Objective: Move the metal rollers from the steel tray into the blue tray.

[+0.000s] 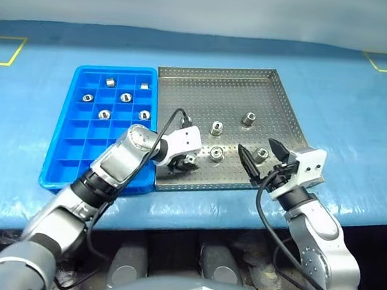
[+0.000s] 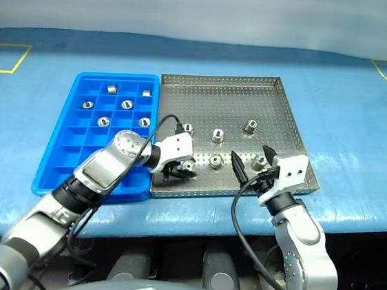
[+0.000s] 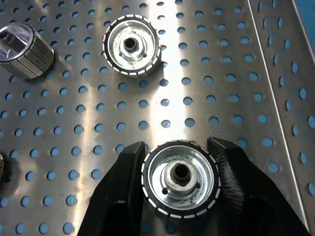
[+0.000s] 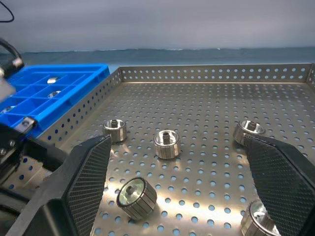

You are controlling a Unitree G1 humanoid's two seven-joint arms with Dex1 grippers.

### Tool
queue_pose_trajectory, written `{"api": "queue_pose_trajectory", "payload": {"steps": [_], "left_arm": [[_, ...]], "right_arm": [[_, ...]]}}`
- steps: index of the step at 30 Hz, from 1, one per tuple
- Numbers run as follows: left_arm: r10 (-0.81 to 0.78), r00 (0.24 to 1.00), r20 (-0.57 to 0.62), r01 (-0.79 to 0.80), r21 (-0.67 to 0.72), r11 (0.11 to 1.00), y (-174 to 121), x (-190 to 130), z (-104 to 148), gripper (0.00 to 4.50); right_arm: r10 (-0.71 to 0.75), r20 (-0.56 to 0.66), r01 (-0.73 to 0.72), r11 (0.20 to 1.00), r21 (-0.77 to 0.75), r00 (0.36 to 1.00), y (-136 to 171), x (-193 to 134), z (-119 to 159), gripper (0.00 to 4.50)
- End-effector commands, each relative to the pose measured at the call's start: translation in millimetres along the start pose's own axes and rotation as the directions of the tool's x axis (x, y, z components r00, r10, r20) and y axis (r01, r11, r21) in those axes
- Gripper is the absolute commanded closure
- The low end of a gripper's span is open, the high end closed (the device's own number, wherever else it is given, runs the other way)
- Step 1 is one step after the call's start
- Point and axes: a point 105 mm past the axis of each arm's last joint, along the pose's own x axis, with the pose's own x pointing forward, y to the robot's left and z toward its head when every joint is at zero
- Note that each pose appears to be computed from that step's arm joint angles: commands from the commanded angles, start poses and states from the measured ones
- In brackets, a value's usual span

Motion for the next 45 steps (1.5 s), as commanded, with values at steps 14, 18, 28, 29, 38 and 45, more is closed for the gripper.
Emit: {"api": "queue_pose_trajectory", "payload": {"steps": [14,18,28,29,38,45], "left_arm": [[0.992,0.123,-0.017,-0.906,-0.410,0.105,85.2,-158.2,-27.5,2.76],[0.995,0.048,-0.084,-0.929,-0.370,0.014,86.6,-173.6,-46.6,2.76],[0.982,0.171,-0.086,-0.919,-0.372,0.128,93.4,-166.2,-58.1,2.76],[0.980,0.179,-0.090,-0.920,-0.368,0.135,94.1,-164.9,-59.4,2.76],[0.958,0.238,-0.158,-0.925,-0.339,0.174,97.0,-156.6,-79.9,2.76],[0.947,0.306,-0.098,-0.903,-0.346,0.256,101.9,-145.6,-66.8,0.79]], "right_arm": [[0.212,0.013,-0.212,0.977,0.006,0.977,24.0,43.4,8.4,0.00],[0.246,0.004,-0.246,0.969,0.016,0.969,29.9,46.7,5.6,0.00],[0.260,0.006,-0.260,0.965,0.020,0.966,32.5,48.0,5.5,0.00],[0.259,0.005,-0.259,0.966,0.020,0.966,32.3,47.5,5.3,0.00],[0.251,0.007,-0.251,0.968,0.019,0.968,32.2,43.0,5.8,0.00],[0.243,0.007,-0.243,0.970,0.014,0.970,31.4,42.1,5.4,0.00]]}}
